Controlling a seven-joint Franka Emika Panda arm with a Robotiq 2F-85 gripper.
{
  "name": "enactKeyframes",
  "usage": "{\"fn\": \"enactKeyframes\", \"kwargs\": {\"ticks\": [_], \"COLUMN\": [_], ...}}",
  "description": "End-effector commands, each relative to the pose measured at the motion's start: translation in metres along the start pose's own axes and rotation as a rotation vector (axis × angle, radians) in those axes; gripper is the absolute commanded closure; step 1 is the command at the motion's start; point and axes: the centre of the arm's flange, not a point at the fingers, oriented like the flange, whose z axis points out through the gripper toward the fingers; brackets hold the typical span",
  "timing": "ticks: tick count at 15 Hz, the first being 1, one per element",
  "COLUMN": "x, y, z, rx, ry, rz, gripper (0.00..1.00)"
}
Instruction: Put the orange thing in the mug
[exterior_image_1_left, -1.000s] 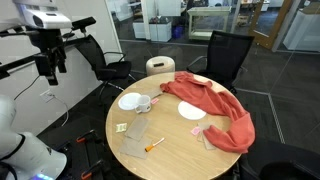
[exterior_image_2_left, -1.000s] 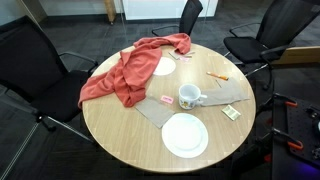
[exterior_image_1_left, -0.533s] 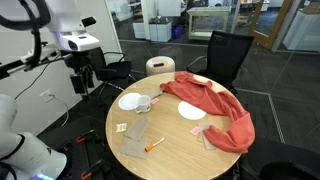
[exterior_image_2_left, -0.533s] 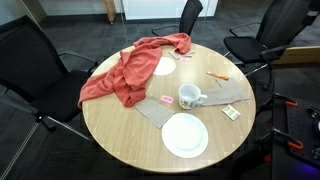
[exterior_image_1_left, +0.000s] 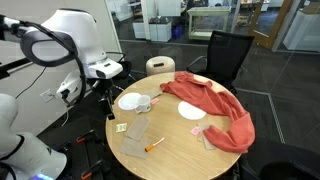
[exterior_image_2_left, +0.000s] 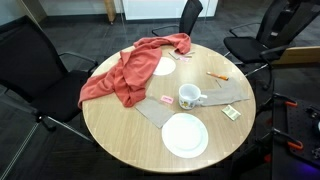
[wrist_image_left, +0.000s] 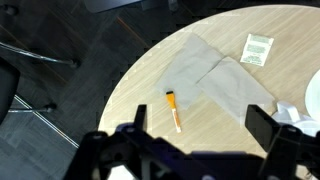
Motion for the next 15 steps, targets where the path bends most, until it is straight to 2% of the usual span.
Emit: {"fn": "enactKeyframes", "kwargs": {"ticks": [1, 7, 10, 12, 15], "x": [0.001, 0.002, 0.011, 0.018, 0.029], "y": [0.001, 0.002, 0.002, 0.002, 0.005], "z": [0.003, 0.005, 0.025, 0.04, 0.066], "rx": [-0.002, -0.002, -0.018, 0.011, 0.027], "ry": [-0.004, -0.007, 0.052, 0.12, 0.179], "rz": [0.002, 0.002, 0.028, 0.013, 0.017], "gripper": [0.0, 0.0, 0.0, 0.0, 0.0]}}
